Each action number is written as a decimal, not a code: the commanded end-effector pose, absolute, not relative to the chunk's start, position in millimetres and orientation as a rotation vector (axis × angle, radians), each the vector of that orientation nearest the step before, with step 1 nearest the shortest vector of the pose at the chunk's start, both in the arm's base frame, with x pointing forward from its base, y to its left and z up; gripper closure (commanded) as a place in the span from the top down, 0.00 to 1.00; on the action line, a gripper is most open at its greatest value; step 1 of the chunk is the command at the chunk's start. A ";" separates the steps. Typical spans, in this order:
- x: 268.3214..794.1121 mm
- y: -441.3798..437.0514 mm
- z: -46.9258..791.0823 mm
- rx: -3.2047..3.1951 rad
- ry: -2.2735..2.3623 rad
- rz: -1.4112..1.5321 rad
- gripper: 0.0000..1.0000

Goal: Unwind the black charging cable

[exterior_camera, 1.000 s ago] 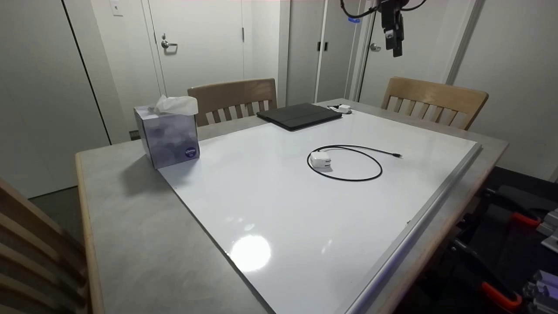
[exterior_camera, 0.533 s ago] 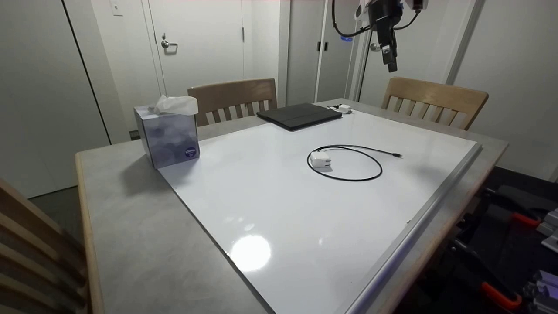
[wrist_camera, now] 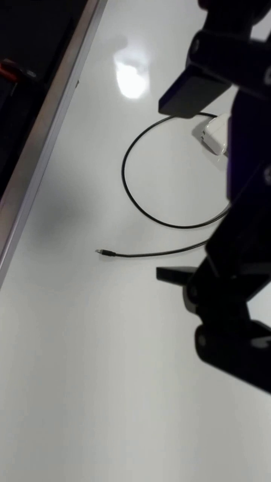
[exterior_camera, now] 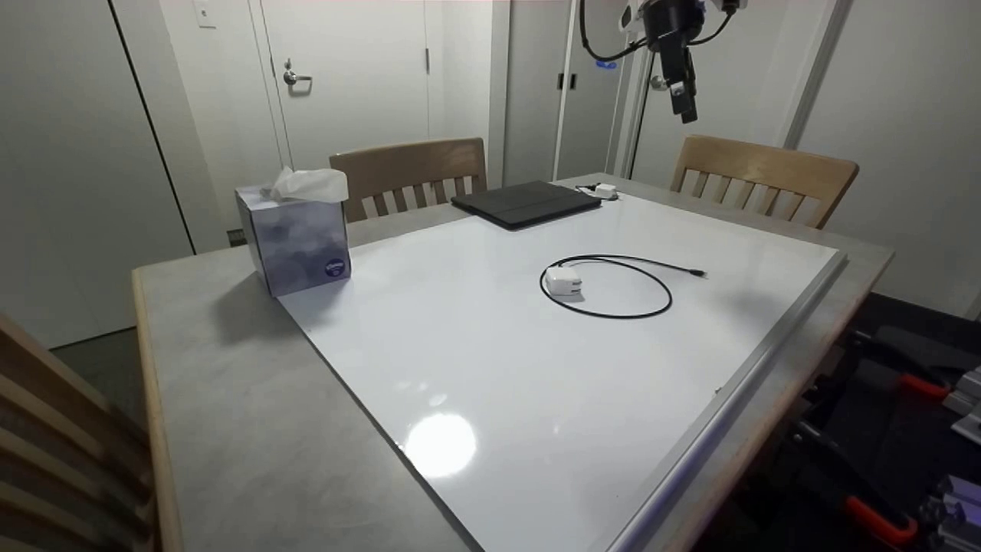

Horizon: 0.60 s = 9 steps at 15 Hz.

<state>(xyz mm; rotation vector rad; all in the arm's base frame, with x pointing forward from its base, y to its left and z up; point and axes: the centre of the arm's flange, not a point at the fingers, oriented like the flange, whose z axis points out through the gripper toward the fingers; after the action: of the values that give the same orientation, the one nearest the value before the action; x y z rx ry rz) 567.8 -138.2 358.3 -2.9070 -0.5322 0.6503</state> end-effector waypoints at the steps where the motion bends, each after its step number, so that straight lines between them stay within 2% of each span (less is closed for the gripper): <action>1: 562.9 -108.6 344.6 -2.984 -0.637 0.715 1.00; 5: 557.8 -101.8 329.6 -2.954 -0.718 0.753 1.00; 9: 531.4 -114.1 324.2 -2.898 -0.679 0.724 1.00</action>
<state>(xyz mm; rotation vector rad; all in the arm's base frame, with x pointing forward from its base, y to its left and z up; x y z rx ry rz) 558.8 -104.5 325.7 -2.9306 -0.6723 0.7808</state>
